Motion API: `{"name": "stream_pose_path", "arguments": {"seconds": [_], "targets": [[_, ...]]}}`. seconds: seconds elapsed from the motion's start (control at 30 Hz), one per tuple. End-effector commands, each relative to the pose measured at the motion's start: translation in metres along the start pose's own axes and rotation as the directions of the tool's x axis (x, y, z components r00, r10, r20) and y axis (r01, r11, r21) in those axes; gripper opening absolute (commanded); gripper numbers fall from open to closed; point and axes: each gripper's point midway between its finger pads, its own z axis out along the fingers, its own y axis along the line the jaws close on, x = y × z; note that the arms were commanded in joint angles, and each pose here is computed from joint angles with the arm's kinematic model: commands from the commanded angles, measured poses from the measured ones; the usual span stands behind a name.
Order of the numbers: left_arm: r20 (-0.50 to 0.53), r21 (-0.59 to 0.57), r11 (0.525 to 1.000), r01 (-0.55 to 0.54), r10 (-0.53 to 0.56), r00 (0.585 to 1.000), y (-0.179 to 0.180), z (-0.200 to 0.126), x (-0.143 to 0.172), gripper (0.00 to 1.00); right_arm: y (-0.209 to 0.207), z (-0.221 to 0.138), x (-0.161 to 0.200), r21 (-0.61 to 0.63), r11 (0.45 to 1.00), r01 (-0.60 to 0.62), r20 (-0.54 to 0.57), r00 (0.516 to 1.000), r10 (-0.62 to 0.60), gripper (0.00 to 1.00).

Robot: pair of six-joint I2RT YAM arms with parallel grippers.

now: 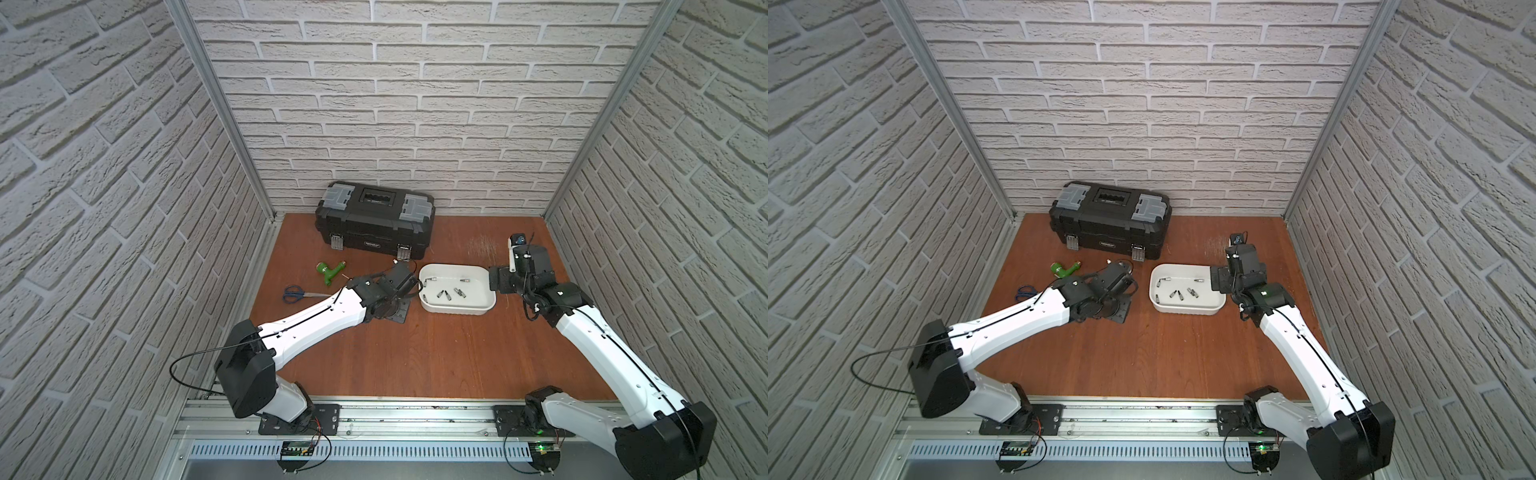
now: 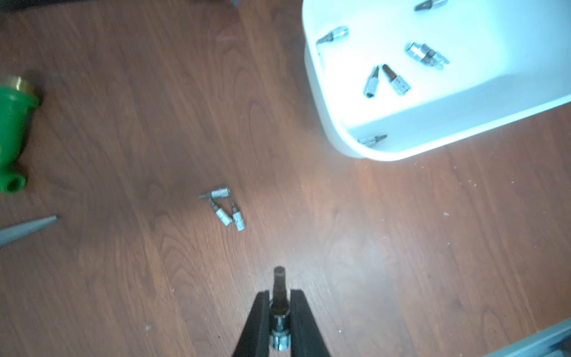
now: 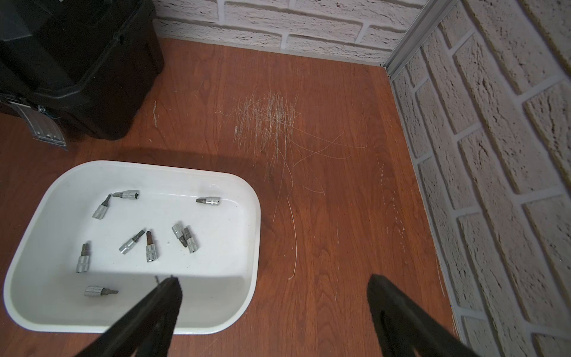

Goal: Put the bit on the desktop into the storage box
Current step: Pick up the screwdriver bit from the center of the board, then place the screwdriver bit in the storage box.

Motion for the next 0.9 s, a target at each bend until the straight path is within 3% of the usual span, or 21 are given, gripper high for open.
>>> {"name": "stream_pose_path", "arguments": {"seconds": [0.0,0.47,0.87], "targets": [[0.041,0.026,0.993,-0.111,0.110,0.993,-0.009,-0.001,-0.029,0.09,-0.008,-0.006,-0.008,0.018,0.999,-0.038,0.042,0.998,0.037,0.98],[0.074,0.145,0.954,-0.263,0.255,0.964,-0.052,0.045,-0.095,0.06,-0.008,-0.018,0.006,-0.026,0.998,-0.057,0.046,0.997,0.058,0.98],[0.071,0.209,0.931,-0.300,0.292,0.954,-0.084,0.097,-0.121,0.05,-0.006,-0.019,0.017,-0.042,0.997,-0.060,0.018,0.998,0.061,0.98]]}}
